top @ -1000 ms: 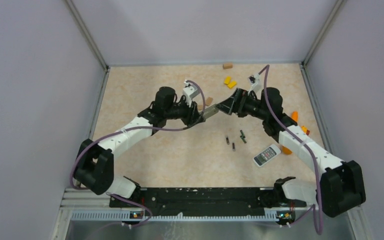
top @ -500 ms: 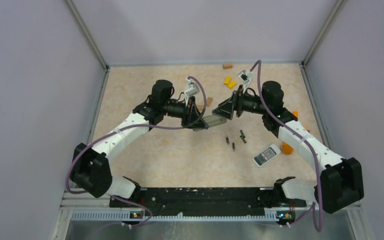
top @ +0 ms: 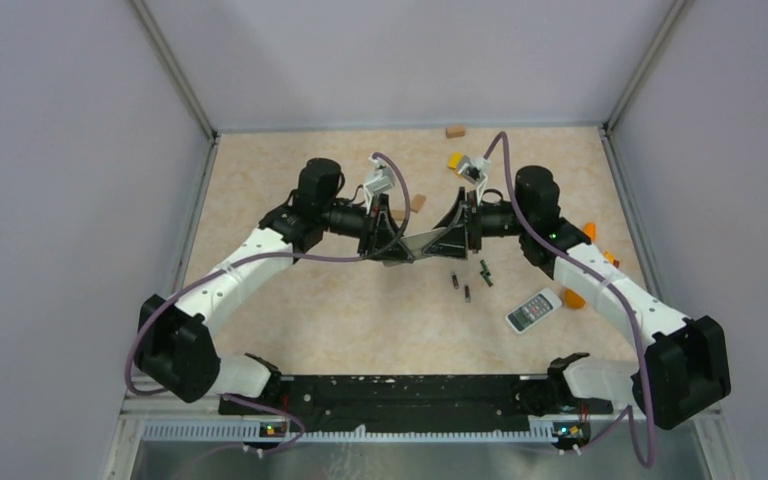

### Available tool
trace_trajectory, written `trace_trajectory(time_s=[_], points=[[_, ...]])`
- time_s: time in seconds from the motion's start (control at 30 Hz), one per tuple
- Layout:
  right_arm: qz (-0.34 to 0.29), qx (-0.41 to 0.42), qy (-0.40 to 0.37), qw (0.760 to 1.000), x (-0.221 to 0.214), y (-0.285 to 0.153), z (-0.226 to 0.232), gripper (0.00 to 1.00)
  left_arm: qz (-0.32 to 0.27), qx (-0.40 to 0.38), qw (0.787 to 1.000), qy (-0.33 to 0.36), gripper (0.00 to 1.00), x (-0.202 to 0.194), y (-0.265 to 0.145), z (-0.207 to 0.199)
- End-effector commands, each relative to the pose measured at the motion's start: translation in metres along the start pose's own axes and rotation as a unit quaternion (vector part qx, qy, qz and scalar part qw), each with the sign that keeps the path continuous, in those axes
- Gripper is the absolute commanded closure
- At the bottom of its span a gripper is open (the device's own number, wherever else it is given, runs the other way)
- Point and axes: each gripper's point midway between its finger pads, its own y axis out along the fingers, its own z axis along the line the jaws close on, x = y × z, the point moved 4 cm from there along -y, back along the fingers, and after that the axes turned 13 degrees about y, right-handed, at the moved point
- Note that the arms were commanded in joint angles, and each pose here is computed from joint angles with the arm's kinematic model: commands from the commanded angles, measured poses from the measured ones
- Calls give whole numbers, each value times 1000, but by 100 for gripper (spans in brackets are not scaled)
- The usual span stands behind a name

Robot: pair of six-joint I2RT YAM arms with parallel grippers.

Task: Load the batteries into the remote control
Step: Adjust the remote control.

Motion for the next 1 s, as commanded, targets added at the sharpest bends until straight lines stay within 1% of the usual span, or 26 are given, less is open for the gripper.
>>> trace_trajectory(time_s=[0.0, 0.03, 0.07, 0.1, 0.13, 0.2, 0.23, 0.33, 0.4, 0.47, 0.53, 0.7, 0.77, 0.9, 0.97], points=[[-3, 33, -63, 997, 17, -2, 25, 69, -24, -13, 998, 59, 73, 30, -9, -18], [-6, 34, -64, 997, 19, -1, 27, 82, -26, -11, 998, 60, 70, 32, -9, -18], [-12, 34, -65, 997, 22, -2, 29, 93, -28, -7, 998, 59, 62, 33, -10, -19], [-20, 30, -65, 997, 25, -2, 30, 100, -32, 0, 998, 57, 53, 36, -11, -19], [-31, 24, -66, 997, 29, -2, 31, 100, -38, 11, 998, 48, 42, 39, -11, -18], [-55, 13, -64, 996, 38, -3, 34, 100, -71, 56, 996, 7, 26, 54, -14, -12], [-68, 10, -58, 996, 42, -3, 36, 100, -92, 72, 993, -23, 25, 60, -16, -10], [-99, 32, -56, 993, 55, -5, 52, 100, -153, 47, 984, -73, 24, 74, -22, -20], [-117, 46, -52, 991, 61, -6, 62, 100, -186, 28, 979, -75, 24, 82, -26, -27], [-129, 51, -43, 989, 68, -7, 68, 100, -210, 25, 975, -71, 25, 87, -32, -28], [-136, 54, -32, 989, 74, -7, 73, 100, -225, 26, 971, -74, 28, 90, -35, -29], [-145, 56, -11, 988, 81, -7, 76, 100, -234, 19, 970, -66, 43, 95, -42, -32], [-145, 55, -2, 988, 81, -6, 75, 100, -237, 17, 970, -60, 44, 97, -45, -35], [-151, 54, 10, 987, 83, -5, 72, 100, -244, 17, 968, -50, 43, 96, -49, -41], [-153, 58, 14, 986, 83, -4, 72, 100, -242, 17, 969, -48, 47, 95, -49, -42]])
